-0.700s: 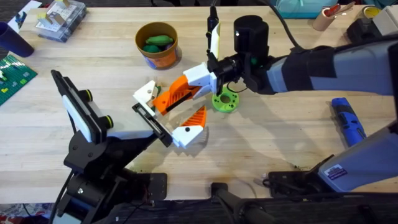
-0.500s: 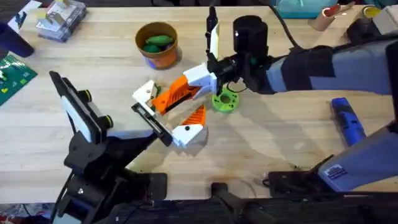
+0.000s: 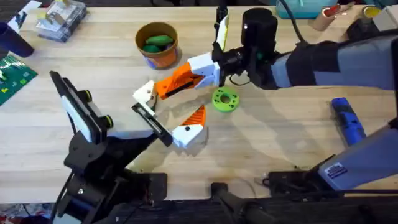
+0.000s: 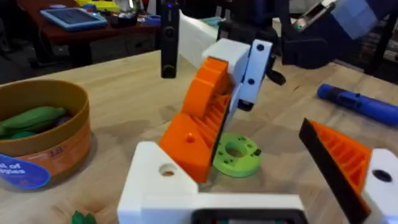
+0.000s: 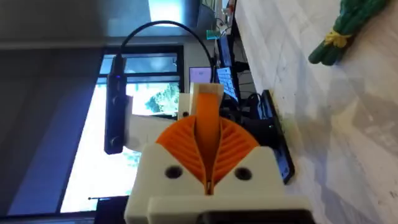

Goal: Pick up the gripper from the table and insert it into the empty holder that is missing its gripper. Then pick up a screw, insert it into the mounting hole, and use the screwdriver to tighten it. Finally, clean up the table by picking up the vegetable and placing it into the bucket.

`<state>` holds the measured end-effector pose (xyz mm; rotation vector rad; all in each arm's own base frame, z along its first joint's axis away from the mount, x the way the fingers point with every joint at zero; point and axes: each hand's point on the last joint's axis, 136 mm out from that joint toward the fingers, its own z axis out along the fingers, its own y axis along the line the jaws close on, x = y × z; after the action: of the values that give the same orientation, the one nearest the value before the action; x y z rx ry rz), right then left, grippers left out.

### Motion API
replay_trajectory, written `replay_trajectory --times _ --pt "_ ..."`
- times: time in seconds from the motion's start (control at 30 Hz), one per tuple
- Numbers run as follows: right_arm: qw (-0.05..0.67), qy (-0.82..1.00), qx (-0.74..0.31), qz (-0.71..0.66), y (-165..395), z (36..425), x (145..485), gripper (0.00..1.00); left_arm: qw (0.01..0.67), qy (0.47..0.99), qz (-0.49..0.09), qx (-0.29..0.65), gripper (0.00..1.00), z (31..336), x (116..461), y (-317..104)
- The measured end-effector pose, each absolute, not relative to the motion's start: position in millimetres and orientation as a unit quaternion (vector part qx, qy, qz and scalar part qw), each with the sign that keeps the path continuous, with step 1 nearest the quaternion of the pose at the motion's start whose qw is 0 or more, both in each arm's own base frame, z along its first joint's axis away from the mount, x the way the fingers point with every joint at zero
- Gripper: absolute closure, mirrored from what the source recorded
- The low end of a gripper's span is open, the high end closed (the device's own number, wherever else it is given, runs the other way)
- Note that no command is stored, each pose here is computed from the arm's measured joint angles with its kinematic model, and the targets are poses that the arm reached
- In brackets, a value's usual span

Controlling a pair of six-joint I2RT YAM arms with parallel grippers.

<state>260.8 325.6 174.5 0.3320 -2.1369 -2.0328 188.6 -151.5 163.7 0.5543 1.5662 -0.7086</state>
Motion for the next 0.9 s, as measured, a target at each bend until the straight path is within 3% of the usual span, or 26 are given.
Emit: replay_trajectory --times 0.9 --pt "0.135 -0.7 0.162 -0.682 355.8 171.9 256.0 0.976 0.623 0.684 -0.299 0.234 0.01 163.4 191.4 -148.6"
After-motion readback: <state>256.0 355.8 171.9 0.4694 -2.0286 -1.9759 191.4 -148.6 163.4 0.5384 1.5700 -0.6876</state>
